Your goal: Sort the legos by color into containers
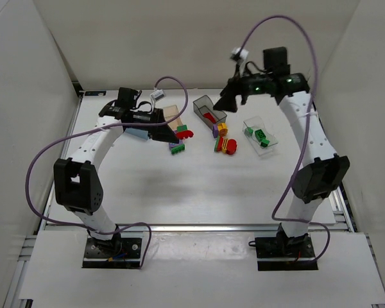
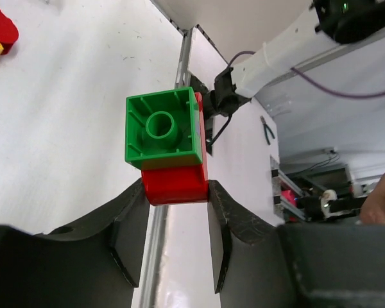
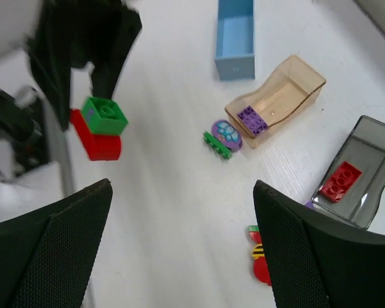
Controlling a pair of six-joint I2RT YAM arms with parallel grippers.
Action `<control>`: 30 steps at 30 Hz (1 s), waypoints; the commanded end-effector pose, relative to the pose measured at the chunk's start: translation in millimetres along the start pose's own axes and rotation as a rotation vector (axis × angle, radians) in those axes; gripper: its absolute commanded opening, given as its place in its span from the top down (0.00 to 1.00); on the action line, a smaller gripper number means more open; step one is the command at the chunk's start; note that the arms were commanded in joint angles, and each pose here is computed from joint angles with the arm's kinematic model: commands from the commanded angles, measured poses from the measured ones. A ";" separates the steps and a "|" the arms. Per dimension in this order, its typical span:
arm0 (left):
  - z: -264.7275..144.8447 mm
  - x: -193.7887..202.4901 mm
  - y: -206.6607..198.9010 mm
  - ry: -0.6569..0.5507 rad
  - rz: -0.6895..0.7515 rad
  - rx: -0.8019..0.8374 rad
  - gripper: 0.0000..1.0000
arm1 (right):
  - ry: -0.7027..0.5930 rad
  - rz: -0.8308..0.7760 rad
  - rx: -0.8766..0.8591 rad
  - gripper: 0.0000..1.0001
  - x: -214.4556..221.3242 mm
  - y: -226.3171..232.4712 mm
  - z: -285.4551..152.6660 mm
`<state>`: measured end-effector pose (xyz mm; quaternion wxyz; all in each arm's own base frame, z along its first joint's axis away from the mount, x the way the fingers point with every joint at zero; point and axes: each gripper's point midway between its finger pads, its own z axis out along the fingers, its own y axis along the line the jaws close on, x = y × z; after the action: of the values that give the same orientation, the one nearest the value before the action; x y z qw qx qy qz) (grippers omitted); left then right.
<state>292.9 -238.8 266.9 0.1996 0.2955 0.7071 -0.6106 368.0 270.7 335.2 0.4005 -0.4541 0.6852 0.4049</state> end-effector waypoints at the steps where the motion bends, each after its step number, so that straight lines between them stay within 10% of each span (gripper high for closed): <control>1: -9.0 -1.9 -24.6 -0.028 0.201 0.063 0.90 | -0.080 0.365 -0.195 0.07 -19.0 18.1 -35.3; 9: 0.0 -9.8 -53.7 -0.021 0.411 0.123 0.90 | -0.055 0.659 -0.491 0.05 -4.5 37.8 -18.7; 30: 23.4 -15.2 -74.5 0.028 0.448 0.149 0.90 | 0.031 0.552 -0.634 0.18 -13.1 84.3 35.5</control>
<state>260.3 -271.9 301.7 0.2677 0.4439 0.6055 -0.6039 313.1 326.1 340.3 0.1089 -0.3335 0.6523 0.6719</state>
